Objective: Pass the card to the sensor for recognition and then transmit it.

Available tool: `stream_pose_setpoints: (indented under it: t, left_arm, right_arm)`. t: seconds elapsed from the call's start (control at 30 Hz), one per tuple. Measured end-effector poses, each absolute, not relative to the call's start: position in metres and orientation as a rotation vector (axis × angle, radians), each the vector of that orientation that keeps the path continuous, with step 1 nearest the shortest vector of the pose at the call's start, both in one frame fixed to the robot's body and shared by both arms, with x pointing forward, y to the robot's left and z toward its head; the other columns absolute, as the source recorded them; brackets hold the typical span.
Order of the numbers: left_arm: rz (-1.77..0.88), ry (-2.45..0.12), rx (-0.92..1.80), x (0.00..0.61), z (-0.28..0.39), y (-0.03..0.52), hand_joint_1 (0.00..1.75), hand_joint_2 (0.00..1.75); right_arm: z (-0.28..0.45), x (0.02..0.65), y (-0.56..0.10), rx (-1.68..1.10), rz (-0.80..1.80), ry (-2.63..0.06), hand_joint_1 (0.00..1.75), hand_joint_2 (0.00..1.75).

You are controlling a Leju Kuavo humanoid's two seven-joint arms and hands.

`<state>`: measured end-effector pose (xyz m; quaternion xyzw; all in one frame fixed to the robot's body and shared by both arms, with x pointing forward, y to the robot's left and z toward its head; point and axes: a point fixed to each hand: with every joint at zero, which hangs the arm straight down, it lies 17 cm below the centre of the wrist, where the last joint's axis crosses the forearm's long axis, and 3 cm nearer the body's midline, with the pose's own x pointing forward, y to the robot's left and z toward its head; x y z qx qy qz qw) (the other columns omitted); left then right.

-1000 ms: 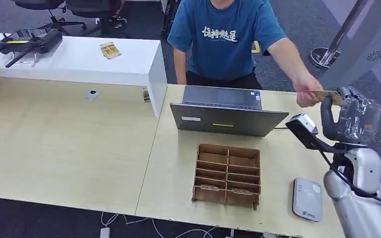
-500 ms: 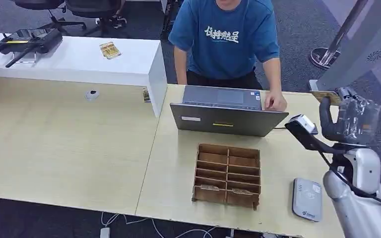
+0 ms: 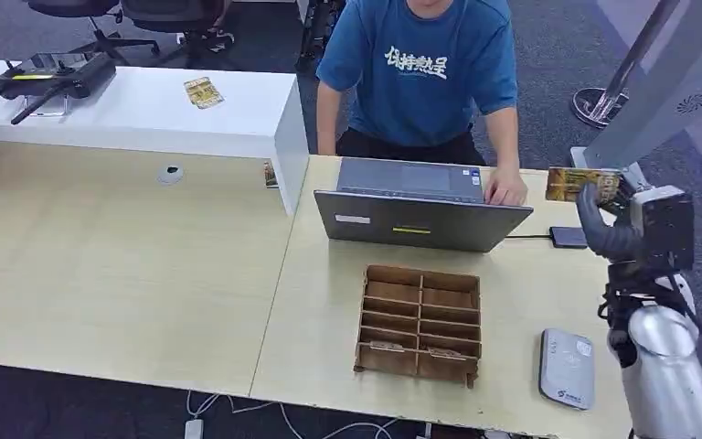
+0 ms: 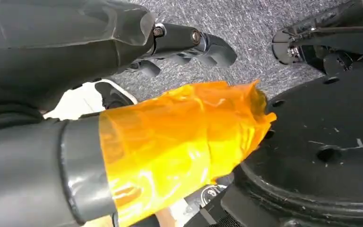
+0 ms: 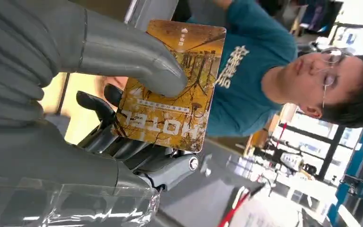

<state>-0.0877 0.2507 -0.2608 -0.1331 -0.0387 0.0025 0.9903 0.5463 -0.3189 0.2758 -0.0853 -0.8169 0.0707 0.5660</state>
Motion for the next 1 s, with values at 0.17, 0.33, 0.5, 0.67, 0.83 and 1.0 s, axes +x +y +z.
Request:
stream_pose_setpoints:
  t: [0.17, 0.33, 0.5, 0.67, 0.83, 1.0]
  left_arm:
    - [0.008, -0.075, -0.269, -0.090, -0.260, 0.250, 0.00, 0.00]
    - [0.008, -0.075, -0.275, -0.090, -0.260, 0.249, 0.00, 0.00]
    - [0.010, -0.076, -0.275, -0.089, -0.260, 0.249, 0.00, 0.00]
    - [0.014, -0.076, -0.276, -0.089, -0.260, 0.249, 0.00, 0.00]
    - [0.016, -0.075, -0.276, -0.090, -0.260, 0.249, 0.00, 0.00]
    - [0.016, -0.076, -0.276, -0.089, -0.260, 0.249, 0.00, 0.00]
  right_arm:
    - [0.263, 0.541, -0.329, -0.134, 0.102, -1.899, 1.75, 1.75]
    - [0.258, 0.540, -0.349, -0.132, 0.066, -1.872, 1.75, 1.75]
    - [0.253, 0.537, -0.375, -0.157, 0.045, -1.847, 1.75, 1.75]
    - [0.242, 0.529, -0.406, -0.185, 0.026, -1.813, 1.75, 1.75]
    - [0.229, 0.517, -0.434, -0.226, 0.024, -1.776, 1.75, 1.75]
    - [0.225, 0.513, -0.444, -0.248, 0.026, -1.765, 1.75, 1.75]
